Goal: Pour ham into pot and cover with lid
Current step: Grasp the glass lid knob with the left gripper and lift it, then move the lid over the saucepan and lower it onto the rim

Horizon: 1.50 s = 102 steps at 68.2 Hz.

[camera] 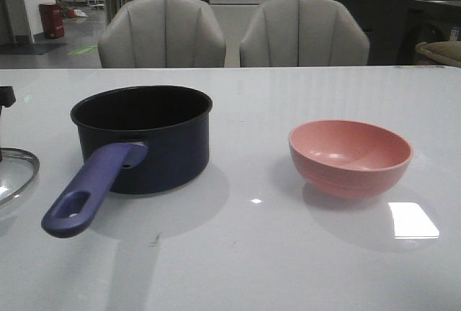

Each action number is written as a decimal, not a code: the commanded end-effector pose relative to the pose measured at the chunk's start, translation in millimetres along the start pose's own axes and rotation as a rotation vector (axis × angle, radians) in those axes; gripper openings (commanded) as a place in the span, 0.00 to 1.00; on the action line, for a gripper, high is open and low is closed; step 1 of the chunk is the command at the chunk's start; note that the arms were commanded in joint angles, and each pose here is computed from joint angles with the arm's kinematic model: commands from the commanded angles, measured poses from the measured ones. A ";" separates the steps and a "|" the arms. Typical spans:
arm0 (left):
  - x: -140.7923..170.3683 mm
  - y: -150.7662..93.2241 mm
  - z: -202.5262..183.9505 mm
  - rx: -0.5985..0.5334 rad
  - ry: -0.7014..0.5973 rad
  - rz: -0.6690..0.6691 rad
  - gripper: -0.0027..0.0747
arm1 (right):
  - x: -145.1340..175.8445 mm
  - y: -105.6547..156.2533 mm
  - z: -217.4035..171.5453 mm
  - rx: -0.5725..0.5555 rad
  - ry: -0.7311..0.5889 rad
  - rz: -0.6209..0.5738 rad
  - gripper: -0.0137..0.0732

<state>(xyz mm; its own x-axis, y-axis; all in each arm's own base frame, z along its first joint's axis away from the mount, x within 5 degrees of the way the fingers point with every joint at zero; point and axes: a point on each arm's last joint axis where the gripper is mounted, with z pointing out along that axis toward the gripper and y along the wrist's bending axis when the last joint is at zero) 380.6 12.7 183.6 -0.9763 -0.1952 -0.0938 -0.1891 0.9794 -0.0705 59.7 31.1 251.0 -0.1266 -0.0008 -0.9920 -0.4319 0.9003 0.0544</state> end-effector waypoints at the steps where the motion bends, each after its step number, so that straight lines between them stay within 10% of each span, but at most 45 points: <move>1: -4.1 -2.5 -21.5 0.021 -0.069 -0.006 0.30 | -14.9 -1.2 -1.2 0.017 -0.086 0.000 0.34; 44: -5.7 -17.0 -104.3 0.059 -0.286 0.060 0.30 | -14.9 -1.2 -1.2 0.017 -0.086 0.000 0.34; 78: 18.2 -162.2 -154.4 0.176 -0.354 0.475 0.30 | -14.9 -1.2 -1.2 0.017 -0.086 0.000 0.34; 102: 14.3 -196.5 -132.9 0.163 -0.236 0.544 0.30 | -14.9 -1.2 -1.2 0.017 -0.086 0.000 0.34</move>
<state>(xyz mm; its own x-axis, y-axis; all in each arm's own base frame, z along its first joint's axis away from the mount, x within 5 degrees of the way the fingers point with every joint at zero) 396.0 -174.2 294.8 -0.9023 0.3107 -0.2989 0.3506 0.9323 -0.0890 59.7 31.1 251.0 -0.1268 -0.0004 -0.9919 -0.4319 0.9002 0.0549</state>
